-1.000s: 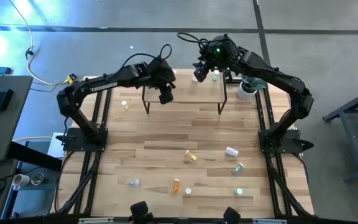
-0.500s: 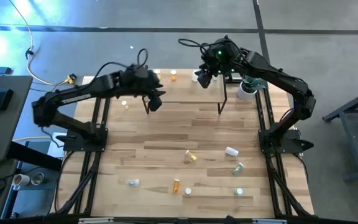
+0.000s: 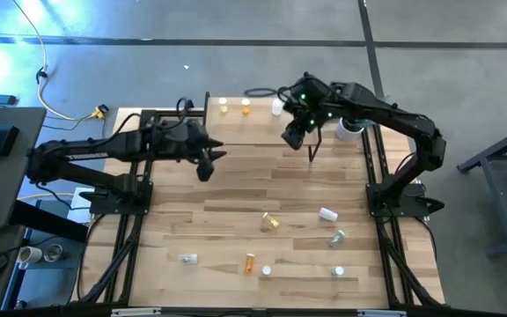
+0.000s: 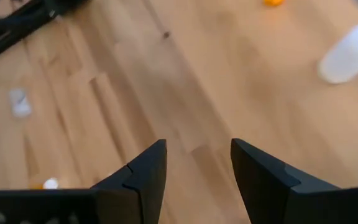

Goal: Pick and place medicine bottles onto shelf by color
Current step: Put the right orange pill bottle on the shelf and align it to the other orange pill bottle

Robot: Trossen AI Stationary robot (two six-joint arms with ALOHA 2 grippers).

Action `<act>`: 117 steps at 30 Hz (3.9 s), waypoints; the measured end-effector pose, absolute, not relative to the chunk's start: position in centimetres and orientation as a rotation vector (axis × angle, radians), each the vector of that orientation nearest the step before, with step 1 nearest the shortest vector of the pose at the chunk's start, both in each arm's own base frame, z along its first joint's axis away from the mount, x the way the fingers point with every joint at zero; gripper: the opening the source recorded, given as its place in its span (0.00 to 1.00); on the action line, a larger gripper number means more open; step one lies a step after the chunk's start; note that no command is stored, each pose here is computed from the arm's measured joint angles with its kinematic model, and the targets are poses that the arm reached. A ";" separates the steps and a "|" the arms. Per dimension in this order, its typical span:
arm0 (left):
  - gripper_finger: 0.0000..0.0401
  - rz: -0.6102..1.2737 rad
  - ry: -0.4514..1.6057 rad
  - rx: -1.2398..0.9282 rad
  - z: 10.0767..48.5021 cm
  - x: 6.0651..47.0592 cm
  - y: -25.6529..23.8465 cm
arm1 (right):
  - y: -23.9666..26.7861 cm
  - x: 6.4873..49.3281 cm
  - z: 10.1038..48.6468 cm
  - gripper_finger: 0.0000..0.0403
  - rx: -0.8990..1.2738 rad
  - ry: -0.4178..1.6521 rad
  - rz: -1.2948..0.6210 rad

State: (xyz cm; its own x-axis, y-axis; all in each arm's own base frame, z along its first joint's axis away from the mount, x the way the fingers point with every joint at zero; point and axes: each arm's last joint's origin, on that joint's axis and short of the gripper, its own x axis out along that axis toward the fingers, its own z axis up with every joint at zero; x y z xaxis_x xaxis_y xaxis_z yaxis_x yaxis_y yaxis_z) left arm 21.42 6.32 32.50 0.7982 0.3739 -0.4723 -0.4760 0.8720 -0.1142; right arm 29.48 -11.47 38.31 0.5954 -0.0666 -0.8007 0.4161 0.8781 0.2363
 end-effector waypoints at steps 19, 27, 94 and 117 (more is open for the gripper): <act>0.36 0.240 0.389 -0.282 31.4 20.0 0.8 | 1.2 32.1 34.9 0.42 0.417 1.060 -0.028; 0.36 0.117 0.411 -0.301 31.4 20.0 -0.1 | 6.6 32.8 34.5 0.42 0.379 1.035 0.106; 0.56 0.161 0.407 -0.362 31.3 20.0 0.0 | 21.0 38.8 19.3 0.56 -0.291 1.047 0.655; 0.56 0.160 0.407 -0.362 31.3 20.0 0.0 | 21.0 39.0 17.9 0.45 -0.299 1.094 0.604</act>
